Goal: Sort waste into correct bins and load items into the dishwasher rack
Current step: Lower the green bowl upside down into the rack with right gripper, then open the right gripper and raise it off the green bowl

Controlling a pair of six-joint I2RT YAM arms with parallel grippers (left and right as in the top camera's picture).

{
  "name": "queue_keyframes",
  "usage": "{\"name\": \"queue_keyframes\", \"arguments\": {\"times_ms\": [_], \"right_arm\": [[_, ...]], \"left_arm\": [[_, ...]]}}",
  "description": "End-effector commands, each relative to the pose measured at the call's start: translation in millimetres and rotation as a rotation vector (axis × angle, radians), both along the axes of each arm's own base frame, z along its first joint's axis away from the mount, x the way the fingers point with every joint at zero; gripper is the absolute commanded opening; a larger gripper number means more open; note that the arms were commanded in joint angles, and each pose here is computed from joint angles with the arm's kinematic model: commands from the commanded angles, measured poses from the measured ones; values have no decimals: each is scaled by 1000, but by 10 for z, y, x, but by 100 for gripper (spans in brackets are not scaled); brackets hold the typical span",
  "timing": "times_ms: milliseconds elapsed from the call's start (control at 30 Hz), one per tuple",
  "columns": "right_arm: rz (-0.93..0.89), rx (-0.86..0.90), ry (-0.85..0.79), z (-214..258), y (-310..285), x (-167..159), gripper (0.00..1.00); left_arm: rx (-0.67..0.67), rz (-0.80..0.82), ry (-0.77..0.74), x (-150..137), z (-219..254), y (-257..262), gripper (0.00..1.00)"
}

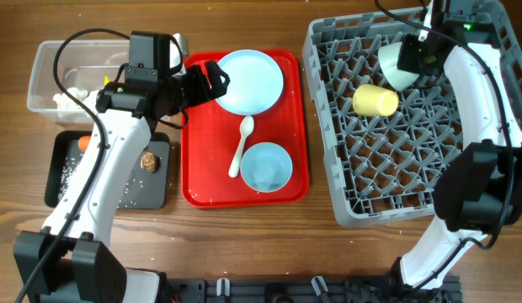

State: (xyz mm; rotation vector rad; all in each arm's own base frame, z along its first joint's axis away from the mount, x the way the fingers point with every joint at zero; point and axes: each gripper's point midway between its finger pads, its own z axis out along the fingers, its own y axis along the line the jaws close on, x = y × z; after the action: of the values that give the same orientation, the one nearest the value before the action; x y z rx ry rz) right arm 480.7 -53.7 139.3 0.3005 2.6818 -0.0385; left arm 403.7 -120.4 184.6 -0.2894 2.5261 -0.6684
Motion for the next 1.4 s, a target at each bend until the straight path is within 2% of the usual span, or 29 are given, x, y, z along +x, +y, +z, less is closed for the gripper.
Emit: {"name": "queue_keyframes", "arguments": {"times_ms": [0, 733, 1133, 1233, 1367], "right_arm": [[6, 38, 6, -46, 82, 14, 5], [22, 65, -7, -110, 131, 69, 6], [69, 105, -4, -325, 231, 49, 6], [169, 173, -17, -300, 411, 55, 6], [310, 257, -45, -212, 645, 36, 11]], "left_arm": [[1, 4, -39, 48, 138, 19, 100], [1, 4, -39, 48, 138, 19, 100], [1, 4, -40, 49, 139, 18, 100], [1, 4, -39, 48, 138, 19, 100], [1, 4, -39, 48, 138, 19, 100]]}}
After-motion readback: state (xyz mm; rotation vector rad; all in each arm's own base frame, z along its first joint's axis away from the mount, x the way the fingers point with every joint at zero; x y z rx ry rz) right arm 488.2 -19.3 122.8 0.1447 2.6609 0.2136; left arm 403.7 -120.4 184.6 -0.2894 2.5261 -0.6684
